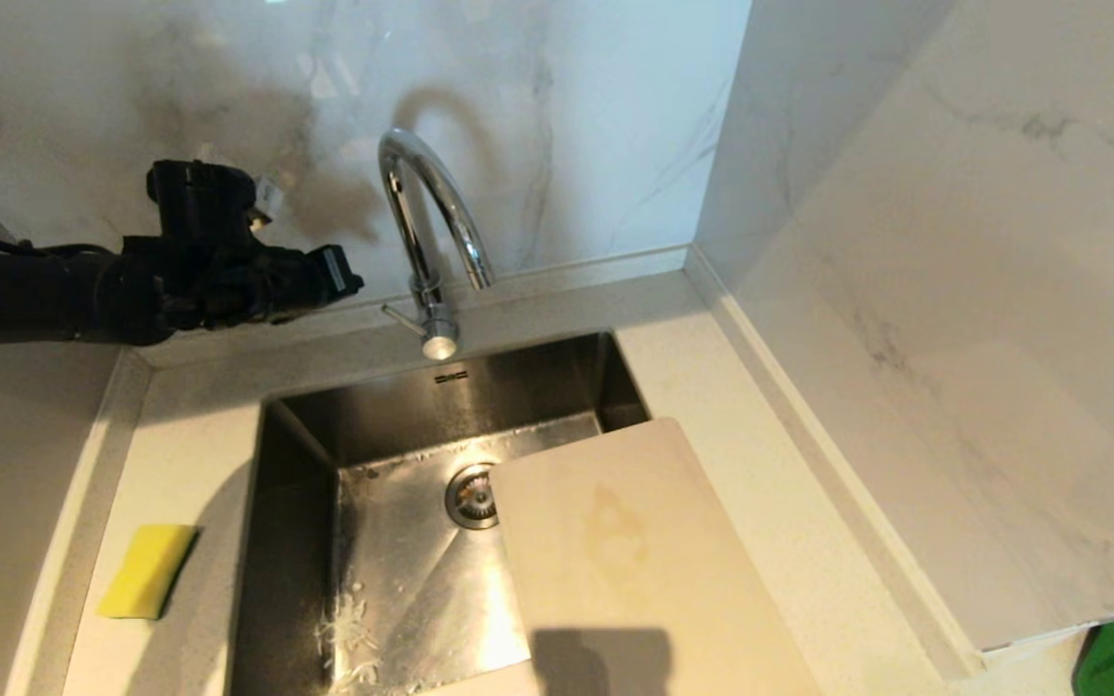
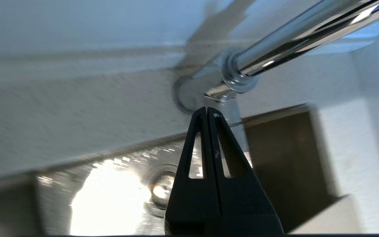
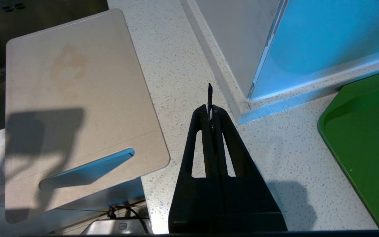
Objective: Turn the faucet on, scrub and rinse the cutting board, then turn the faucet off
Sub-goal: Turn on the tap
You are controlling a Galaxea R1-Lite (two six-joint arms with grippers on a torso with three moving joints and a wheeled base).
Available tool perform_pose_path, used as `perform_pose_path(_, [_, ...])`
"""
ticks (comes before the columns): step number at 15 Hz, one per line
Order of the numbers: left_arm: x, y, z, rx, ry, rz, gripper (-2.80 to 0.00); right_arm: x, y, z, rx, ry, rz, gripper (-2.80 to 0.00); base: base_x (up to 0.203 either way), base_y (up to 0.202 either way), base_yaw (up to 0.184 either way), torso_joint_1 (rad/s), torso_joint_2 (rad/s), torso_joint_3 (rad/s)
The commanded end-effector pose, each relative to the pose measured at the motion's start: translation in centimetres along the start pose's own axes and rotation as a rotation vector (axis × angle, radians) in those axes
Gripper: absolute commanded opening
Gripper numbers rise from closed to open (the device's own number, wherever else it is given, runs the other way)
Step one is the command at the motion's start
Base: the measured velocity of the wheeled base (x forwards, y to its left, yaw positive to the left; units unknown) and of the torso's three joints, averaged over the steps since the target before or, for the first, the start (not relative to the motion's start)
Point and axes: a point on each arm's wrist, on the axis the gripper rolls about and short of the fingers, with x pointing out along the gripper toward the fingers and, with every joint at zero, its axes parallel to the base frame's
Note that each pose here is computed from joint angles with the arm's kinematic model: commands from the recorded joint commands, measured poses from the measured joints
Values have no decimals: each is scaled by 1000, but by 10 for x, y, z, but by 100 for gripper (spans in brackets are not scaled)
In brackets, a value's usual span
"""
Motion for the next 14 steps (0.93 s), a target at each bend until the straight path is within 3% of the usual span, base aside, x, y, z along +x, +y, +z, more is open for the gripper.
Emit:
perform_pose_path(1, [8,-2,-7,-46,16,-6,-280,0,0,0,0,0,-1,-280,0,0,0,0,0,0])
perform_pose_path(4, [9,-4,-7,-105,20,-31,-280,0,0,0,0,-1,0,-280,0,0,0,0,0,0])
perform_pose_path(14, [16,-3,-14,-164,43,-39,-280,0,0,0,0,0,0,-280,0,0,0,0,0,0])
